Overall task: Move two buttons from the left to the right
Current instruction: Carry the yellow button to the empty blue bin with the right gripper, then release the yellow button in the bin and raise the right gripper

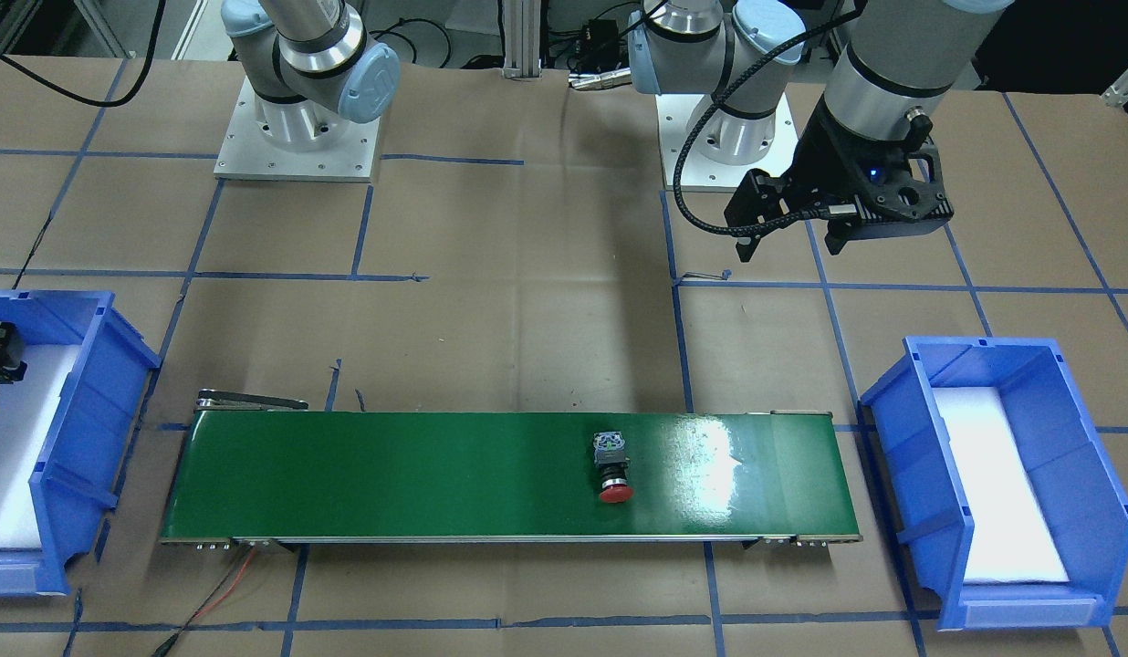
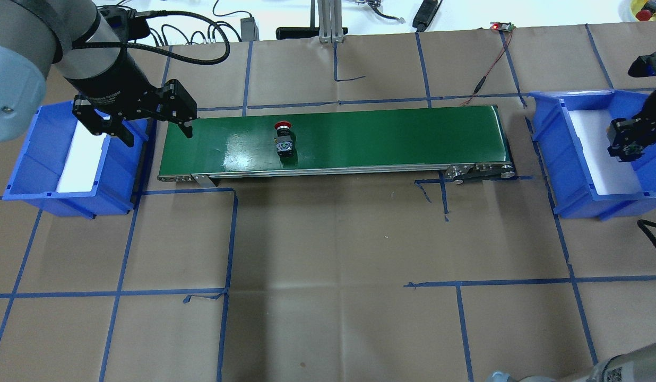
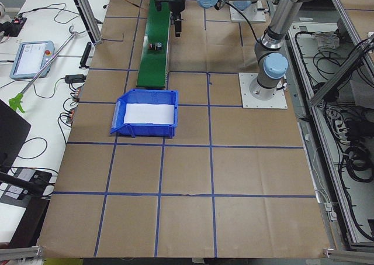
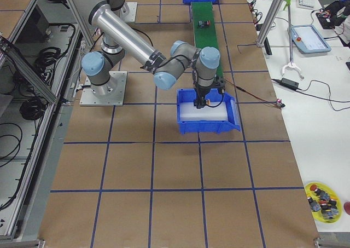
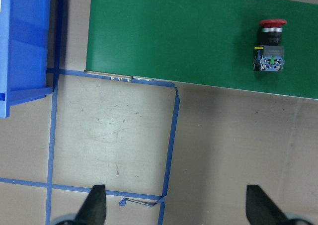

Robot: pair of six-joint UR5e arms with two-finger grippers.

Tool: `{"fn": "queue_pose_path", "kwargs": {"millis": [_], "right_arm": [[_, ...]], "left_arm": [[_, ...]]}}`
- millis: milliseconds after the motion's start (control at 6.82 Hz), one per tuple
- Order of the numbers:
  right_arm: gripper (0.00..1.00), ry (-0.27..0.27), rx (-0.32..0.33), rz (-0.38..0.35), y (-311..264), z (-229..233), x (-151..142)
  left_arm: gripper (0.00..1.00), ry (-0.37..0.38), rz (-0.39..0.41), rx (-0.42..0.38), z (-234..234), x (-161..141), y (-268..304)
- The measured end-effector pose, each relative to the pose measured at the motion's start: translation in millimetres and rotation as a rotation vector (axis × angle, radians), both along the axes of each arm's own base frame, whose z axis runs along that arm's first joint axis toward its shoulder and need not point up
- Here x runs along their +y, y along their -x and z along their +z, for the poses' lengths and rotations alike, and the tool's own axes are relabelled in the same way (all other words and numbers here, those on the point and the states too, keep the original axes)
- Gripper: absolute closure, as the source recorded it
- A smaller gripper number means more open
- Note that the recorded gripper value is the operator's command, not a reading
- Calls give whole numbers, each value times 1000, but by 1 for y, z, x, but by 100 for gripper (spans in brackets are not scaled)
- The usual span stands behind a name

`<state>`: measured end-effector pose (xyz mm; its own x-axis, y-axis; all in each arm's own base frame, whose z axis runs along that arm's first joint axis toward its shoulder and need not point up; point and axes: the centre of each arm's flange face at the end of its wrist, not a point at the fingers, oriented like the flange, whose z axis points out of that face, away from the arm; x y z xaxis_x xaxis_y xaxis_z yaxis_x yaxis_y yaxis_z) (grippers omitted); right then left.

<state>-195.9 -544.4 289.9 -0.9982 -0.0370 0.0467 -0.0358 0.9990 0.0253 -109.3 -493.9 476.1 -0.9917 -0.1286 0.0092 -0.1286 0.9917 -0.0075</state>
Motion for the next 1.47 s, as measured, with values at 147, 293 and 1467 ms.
{"fn": "queue_pose_path", "kwargs": {"millis": [147, 293, 1467], "right_arm": [[95, 8, 7, 15, -2, -18, 6], [94, 15, 12, 19, -2, -33, 11], [1, -29, -6, 0, 8, -71, 20]], "left_arm": [[0, 0, 2, 0, 0, 0, 0], [0, -1, 3, 0, 0, 0, 0], [0, 1, 5, 1, 0, 0, 0]]}}
